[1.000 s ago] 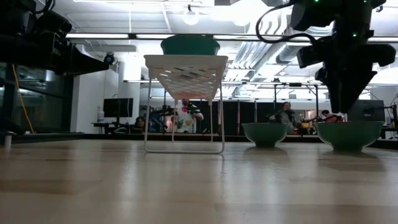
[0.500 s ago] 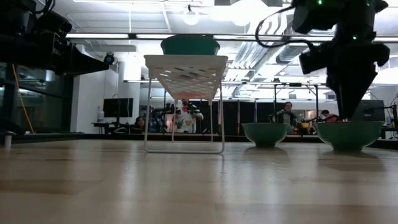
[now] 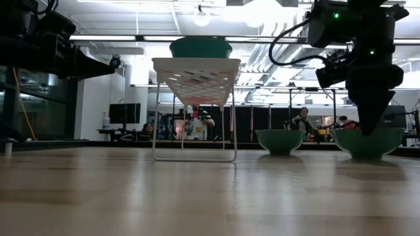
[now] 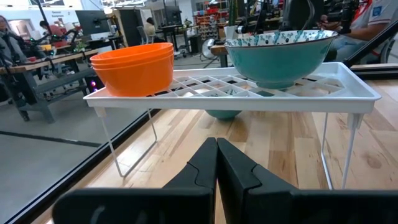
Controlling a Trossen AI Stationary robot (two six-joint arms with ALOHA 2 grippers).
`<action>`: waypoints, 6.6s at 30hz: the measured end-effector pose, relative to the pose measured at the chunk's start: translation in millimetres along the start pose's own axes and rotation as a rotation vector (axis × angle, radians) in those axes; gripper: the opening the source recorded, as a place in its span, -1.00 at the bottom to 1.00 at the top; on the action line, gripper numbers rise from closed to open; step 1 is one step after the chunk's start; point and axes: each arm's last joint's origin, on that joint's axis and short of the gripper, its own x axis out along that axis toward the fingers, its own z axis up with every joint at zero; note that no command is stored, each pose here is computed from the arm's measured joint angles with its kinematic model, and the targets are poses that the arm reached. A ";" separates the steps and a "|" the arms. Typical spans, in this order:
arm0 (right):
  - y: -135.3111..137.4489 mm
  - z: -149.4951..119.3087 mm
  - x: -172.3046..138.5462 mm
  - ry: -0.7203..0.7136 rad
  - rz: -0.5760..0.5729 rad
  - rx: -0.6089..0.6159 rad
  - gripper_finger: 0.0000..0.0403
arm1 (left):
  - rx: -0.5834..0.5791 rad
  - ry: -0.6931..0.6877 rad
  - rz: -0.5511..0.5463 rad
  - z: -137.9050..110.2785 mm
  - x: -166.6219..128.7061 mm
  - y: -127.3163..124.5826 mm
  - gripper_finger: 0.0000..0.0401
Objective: Pick & Place Mini bowls
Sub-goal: Stack the bottom blue white pattern bowl on top of the other blue white pattern bowl on the shelf
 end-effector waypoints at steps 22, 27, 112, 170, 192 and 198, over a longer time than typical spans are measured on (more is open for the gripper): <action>0.5 3.7 7.1 0.020 -0.037 0.031 -0.85 | 0.000 0.000 0.000 0.0 0.0 0.0 -1.00; -0.7 2.9 2.1 0.000 -0.024 0.032 -0.93 | 0.000 0.001 0.000 -0.1 0.0 0.0 -1.00; 31.0 4.3 -88.1 -0.057 -0.226 -0.398 -1.00 | 0.000 0.001 0.000 -0.1 0.0 0.0 -1.00; 77.1 64.8 -169.0 -0.422 -0.485 -1.330 -1.00 | 0.000 0.001 0.000 -0.1 0.0 0.0 -1.00; 68.2 100.9 -216.5 -0.692 -0.221 -1.533 -1.00 | 0.000 0.001 0.000 -0.1 0.0 0.0 -1.00; 82.3 115.0 -197.3 -0.648 -0.212 -1.565 -1.00 | 0.000 0.000 0.000 0.0 0.0 0.0 -1.00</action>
